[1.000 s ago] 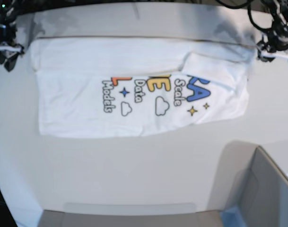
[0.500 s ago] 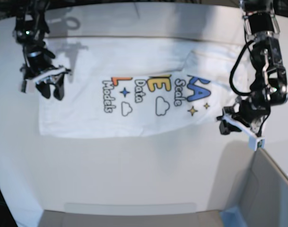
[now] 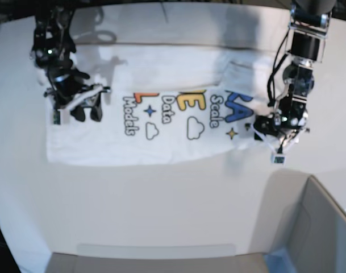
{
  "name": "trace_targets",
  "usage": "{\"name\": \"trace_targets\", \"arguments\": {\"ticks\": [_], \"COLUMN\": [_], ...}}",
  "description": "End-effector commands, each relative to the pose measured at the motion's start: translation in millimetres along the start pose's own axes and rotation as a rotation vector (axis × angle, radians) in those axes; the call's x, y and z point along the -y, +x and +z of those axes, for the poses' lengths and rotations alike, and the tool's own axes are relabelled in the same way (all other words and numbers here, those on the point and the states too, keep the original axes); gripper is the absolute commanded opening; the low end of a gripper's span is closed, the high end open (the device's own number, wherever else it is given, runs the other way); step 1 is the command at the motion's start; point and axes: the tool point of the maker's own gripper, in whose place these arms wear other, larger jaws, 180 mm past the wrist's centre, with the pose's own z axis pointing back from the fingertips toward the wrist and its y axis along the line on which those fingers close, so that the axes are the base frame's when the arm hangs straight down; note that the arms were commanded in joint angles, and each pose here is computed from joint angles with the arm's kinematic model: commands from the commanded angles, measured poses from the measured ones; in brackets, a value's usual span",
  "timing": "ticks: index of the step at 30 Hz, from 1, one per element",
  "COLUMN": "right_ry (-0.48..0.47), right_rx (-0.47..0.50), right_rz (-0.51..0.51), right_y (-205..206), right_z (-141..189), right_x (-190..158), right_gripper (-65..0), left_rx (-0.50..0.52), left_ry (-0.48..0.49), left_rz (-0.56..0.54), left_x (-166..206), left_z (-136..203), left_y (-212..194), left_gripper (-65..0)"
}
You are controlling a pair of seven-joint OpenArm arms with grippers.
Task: Layout the t-shirt on the table in an organized manner, then fold the t-shirt properly
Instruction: 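Grasp the shirt body near the print with both grippers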
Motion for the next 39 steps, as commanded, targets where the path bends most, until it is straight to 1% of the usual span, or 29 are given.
{"name": "trace_targets", "arguments": {"ticks": [1,4,5,7,9,10,11,14,16,19,23,26,28,32,37,39], "right_ry": [0.008,0.008,0.008,0.008,0.004,0.001,-0.002,-0.010,-0.017,-0.026,-0.024,-0.023,-0.025,-0.030,-0.028,-0.029], "right_rx": [0.044,0.043,0.041,0.039,0.029,0.023,0.014,-0.017,-0.038,-0.057,-0.071,-0.069,-0.073,-0.081,-0.090,-0.092], "right_rz": [0.012,0.010,0.010,0.008,0.004,0.001,-0.005,-0.016,-0.024,-0.032,-0.039,-0.041,-0.042,-0.046,-0.069,-0.069], "right_y": [13,12,12,11,7,5,2,-9,-16,-23,-29,-28,-29,-31,-36,-37], "right_z": [2,3,3,2,1,-1,-2,-7,-9,-11,-12,-13,-14,-18,-21,-21], "right_x": [-1,-2,-2,-2,0,2,3,8,11,15,15,15,15,18,16,16], "right_gripper": [-37.4,-37.4,-37.4,-37.4,-37.4,-37.4,-37.4,-37.4,-37.4,-37.4,-37.4,-37.4,-37.4,-37.4,-37.4,-37.4], "left_rx": [0.040,0.042,0.038,0.025,0.030,0.029,0.023,0.019,0.036,0.108,0.208,0.256,0.273,0.249,0.128,0.076], "left_ry": [0.023,0.022,0.015,0.005,0.001,-0.001,-0.002,0.000,-0.008,-0.014,-0.018,-0.032,-0.062,-0.114,-0.145,-0.173], "left_rz": [-0.003,-0.022,-0.044,-0.069,-0.067,-0.065,-0.067,-0.069,-0.072,-0.032,0.017,0.018,-0.003,-0.033,-0.061,-0.104], "left_x": [-9,-6,-1,6,8,9,10,9,12,7,-2,1,14,35,46,56], "left_z": [1,-4,-6,-7,-7,-7,-7,-3,2,21,51,73,88,106,106,106], "left_y": [13,9,7,2,3,3,2,8,14,31,41,36,26,-8,-64,-86], "left_gripper": [-30.9,-31.7,-33.6,-41.0,-52.6,-59.6,-64.3,-65.0,-64.7,-64.8,-64.7,-64.6,-64.6,-64.6,-64.4,-64.4]}}
